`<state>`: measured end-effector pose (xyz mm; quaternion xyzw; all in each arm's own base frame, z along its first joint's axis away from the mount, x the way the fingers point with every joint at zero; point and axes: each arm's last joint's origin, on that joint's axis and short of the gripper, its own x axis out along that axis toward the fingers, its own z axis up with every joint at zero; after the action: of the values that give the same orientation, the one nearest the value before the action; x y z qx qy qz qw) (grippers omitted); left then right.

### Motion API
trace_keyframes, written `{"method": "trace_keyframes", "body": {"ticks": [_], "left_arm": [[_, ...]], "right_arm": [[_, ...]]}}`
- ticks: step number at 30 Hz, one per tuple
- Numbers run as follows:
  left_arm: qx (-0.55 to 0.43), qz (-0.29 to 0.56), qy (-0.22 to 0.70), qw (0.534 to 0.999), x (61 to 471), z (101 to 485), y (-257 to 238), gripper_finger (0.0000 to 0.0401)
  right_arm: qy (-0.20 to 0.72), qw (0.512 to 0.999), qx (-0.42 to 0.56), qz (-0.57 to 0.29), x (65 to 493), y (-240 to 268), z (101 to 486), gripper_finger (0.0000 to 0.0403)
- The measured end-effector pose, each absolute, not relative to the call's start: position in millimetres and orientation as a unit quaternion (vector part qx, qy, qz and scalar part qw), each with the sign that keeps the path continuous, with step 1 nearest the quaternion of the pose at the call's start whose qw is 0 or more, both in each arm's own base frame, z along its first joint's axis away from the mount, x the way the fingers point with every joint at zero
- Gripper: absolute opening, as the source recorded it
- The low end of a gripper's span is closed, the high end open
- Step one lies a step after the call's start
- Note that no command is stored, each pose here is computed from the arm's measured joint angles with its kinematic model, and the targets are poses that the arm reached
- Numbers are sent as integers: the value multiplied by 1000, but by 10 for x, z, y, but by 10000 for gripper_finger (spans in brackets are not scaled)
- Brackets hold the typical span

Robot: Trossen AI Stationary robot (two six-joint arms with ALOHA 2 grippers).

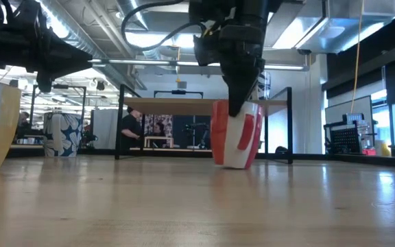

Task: Place coffee mugs
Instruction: Put the red mug on the shelf

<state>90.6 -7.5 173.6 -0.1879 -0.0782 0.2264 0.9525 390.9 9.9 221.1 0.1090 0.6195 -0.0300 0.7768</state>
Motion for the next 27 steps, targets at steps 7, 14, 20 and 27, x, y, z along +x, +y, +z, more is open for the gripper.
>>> {"method": "trace_keyframes", "body": {"ticks": [7, 14, 20, 27], "left_arm": [[-196, 226, -80, 951, 906, 1735, -75, 113], [-196, 226, -80, 951, 906, 1736, -75, 114], [-196, 226, -80, 951, 906, 1736, -75, 114], [-195, 235, -81, 949, 904, 1734, -70, 114]], "right_arm": [[618, 776, 118, -29, 3927, 101, 2191, 19], [616, 777, 127, -33, 3935, 104, 2196, 99], [616, 781, 97, -37, 3923, 85, 2605, 164], [565, 818, 32, -102, 3832, -219, 3087, 188]]}}
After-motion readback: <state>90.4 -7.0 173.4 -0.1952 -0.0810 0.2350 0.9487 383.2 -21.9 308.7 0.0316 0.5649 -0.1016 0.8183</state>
